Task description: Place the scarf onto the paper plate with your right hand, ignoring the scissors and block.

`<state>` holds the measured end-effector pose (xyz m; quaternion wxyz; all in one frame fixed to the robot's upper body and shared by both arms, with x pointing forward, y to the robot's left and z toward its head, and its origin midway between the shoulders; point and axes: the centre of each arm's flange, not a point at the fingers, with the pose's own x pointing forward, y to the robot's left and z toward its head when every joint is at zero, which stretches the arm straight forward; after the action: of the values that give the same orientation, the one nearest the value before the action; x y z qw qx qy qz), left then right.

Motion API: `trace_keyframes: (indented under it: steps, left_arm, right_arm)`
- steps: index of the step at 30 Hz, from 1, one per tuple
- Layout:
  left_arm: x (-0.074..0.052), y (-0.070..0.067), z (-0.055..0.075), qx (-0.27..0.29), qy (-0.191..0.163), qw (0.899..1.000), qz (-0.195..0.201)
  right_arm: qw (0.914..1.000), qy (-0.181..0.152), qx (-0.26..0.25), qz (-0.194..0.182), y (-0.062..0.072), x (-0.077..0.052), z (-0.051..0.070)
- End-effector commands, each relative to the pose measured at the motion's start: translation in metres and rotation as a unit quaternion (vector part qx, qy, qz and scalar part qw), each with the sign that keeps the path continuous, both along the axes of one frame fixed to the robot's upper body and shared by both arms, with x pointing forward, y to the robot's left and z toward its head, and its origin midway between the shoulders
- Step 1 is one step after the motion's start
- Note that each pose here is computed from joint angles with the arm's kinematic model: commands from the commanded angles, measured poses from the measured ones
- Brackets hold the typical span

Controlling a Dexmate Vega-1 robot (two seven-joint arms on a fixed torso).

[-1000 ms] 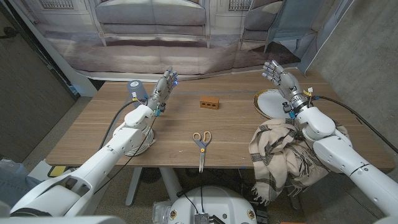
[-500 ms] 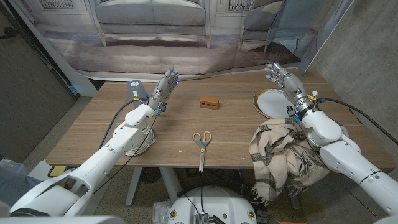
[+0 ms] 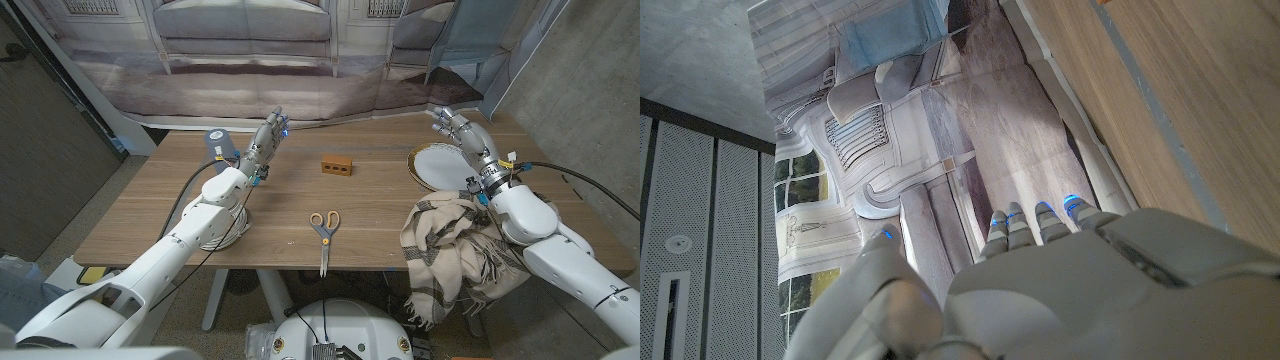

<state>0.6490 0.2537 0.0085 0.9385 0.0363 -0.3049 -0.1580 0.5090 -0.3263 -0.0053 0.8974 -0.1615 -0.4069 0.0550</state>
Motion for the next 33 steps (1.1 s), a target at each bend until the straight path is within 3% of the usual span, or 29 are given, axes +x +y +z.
trace_keyframes:
  steps: [1,24,33]
  left_arm:
    - [0.002,-0.006,0.001,0.004,0.002,1.000,-0.004]
    - [0.003,-0.010,0.002,0.003,-0.001,1.000,-0.005]
    - [0.005,-0.013,0.001,0.005,0.002,1.000,-0.010]
  right_arm:
    - [0.9994,0.000,-0.014,-0.032,-0.003,-0.011,-0.009]
    - [0.9958,0.003,-0.038,-0.083,-0.014,-0.023,-0.019]
    - [0.9925,0.001,-0.042,-0.115,-0.023,-0.034,-0.023]
